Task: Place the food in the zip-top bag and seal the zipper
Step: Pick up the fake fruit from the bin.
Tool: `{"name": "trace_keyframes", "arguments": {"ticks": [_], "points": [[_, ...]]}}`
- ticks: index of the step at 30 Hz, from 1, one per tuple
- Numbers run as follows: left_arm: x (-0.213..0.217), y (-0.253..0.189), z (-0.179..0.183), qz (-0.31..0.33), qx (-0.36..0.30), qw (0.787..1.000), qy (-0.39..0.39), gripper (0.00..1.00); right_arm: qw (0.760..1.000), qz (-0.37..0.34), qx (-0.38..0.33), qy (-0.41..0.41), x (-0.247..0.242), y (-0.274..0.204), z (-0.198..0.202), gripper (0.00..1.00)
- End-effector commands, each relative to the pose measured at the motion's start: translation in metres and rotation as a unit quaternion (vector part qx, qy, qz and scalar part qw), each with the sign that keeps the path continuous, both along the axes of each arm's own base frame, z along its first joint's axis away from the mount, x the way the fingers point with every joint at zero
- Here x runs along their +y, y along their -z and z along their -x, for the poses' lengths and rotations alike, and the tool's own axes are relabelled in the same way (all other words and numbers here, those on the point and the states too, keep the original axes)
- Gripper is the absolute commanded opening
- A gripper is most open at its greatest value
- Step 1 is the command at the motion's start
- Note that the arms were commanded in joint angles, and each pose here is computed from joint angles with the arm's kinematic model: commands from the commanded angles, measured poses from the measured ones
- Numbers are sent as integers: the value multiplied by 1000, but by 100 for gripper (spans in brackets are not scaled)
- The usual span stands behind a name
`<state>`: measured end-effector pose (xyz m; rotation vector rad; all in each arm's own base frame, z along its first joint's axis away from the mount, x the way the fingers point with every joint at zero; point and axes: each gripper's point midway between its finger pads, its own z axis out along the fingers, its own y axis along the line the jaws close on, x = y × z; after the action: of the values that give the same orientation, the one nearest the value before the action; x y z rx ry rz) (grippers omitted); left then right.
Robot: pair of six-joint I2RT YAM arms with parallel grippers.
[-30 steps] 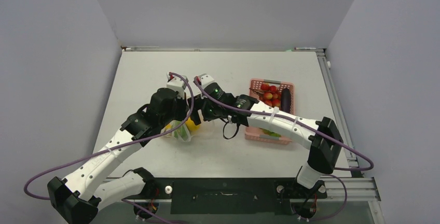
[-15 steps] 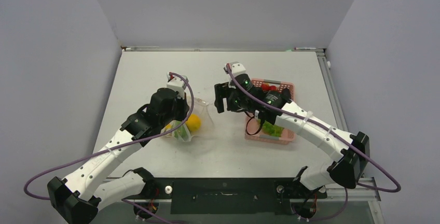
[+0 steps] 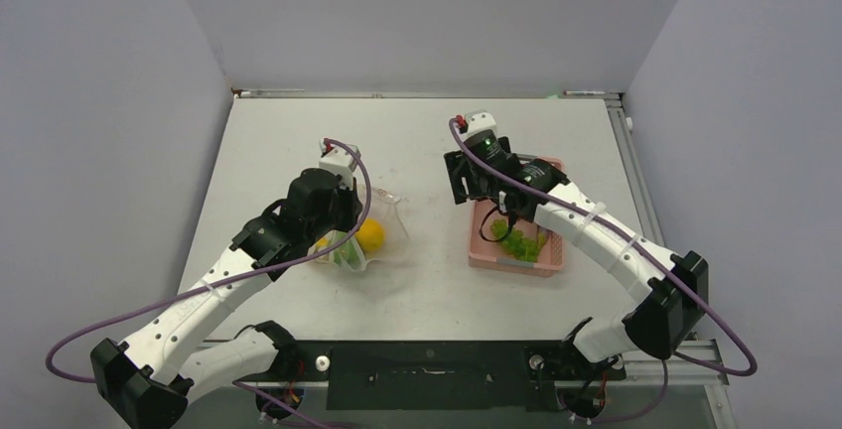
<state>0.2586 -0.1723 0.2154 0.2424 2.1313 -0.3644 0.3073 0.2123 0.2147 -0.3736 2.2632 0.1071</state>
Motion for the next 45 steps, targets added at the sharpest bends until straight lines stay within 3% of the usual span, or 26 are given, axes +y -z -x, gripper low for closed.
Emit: {"name": "trace_keyframes", "arguments": {"ticks": [1,8,16,21,33,45], "points": [[-4,-17,-7,23,-26,999,-3,0,996,88,-5,0,-24,4,-20,70],[-3,-18,-7,24,-28,999,-3,0,982,186,-8,-13,-45,19,-45,67],[-3,-20,-6,26,-31,999,-1,0,956,275,-20,-98,-43,33,-63,65],[-3,-22,-5,28,-32,999,-1,0,939,305,-18,-160,-39,41,-73,57],[-3,-22,-5,30,-33,999,1,0,928,313,5,-204,-38,62,-110,56],[-5,-21,-5,29,-29,999,3,0,921,323,56,-211,-45,101,-116,51]]}}
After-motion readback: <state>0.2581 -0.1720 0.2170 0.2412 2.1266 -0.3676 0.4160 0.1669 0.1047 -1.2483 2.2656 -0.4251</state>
